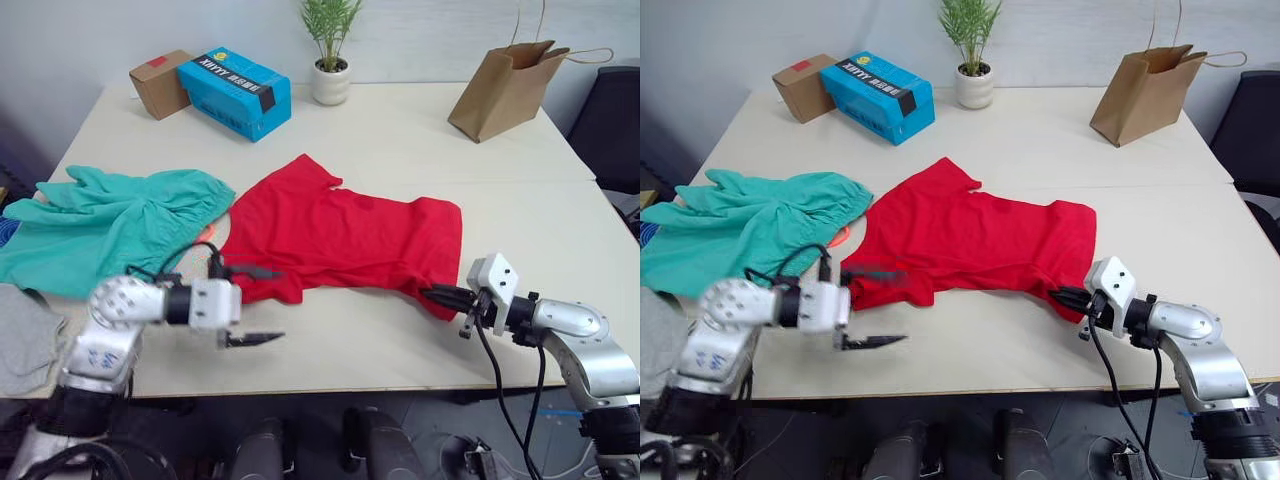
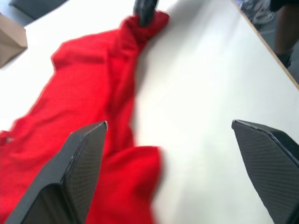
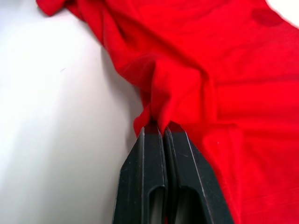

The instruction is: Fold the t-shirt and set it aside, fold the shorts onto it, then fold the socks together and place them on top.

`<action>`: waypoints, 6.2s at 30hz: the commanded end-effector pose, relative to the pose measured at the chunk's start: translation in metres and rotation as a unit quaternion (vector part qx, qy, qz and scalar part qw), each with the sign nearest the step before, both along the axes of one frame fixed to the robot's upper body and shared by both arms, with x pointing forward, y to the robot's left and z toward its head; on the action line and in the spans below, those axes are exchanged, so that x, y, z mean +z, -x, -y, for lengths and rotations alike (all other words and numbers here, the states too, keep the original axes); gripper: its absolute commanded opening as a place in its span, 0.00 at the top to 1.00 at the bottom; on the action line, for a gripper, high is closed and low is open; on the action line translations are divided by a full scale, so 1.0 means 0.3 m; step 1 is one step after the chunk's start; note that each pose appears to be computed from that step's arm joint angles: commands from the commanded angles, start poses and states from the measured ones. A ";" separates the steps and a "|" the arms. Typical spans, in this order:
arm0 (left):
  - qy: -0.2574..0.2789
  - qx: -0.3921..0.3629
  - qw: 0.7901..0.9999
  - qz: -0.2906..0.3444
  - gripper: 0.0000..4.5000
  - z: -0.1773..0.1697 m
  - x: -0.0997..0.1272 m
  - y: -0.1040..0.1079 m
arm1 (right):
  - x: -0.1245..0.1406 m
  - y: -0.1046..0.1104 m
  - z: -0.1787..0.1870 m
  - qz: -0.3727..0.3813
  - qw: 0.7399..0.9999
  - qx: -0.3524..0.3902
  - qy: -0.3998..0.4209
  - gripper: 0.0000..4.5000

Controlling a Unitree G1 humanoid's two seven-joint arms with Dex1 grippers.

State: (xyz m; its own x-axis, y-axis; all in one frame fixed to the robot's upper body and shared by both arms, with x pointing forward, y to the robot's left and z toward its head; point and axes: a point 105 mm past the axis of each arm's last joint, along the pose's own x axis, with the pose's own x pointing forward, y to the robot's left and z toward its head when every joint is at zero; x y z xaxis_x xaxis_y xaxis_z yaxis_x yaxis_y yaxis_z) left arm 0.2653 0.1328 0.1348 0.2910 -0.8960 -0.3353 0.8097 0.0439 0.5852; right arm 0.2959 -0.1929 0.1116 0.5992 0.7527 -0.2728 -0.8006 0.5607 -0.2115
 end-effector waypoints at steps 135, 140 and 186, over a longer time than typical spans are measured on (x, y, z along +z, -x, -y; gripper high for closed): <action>0.030 0.091 0.936 -0.340 1.00 -0.252 -0.060 0.226 | 0.034 0.415 0.163 -0.188 0.981 0.057 0.002 0.50; 0.029 0.087 0.937 -0.336 1.00 -0.242 -0.061 0.229 | 0.113 0.249 0.239 -0.146 0.988 0.037 0.033 0.50; -0.029 0.093 0.926 -0.365 1.00 -0.330 -0.028 0.284 | 0.041 0.346 0.190 -0.046 0.990 0.103 0.089 1.00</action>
State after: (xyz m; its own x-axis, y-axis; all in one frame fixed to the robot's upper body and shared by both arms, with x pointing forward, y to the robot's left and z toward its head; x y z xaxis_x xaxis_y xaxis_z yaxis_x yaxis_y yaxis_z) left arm 0.1814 0.2321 0.1209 0.1337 -0.8319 -0.5385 0.9669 0.2288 -0.1134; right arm 0.1939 -0.2500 0.1135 0.3809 0.7993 -0.4648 -0.9233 0.3560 -0.1443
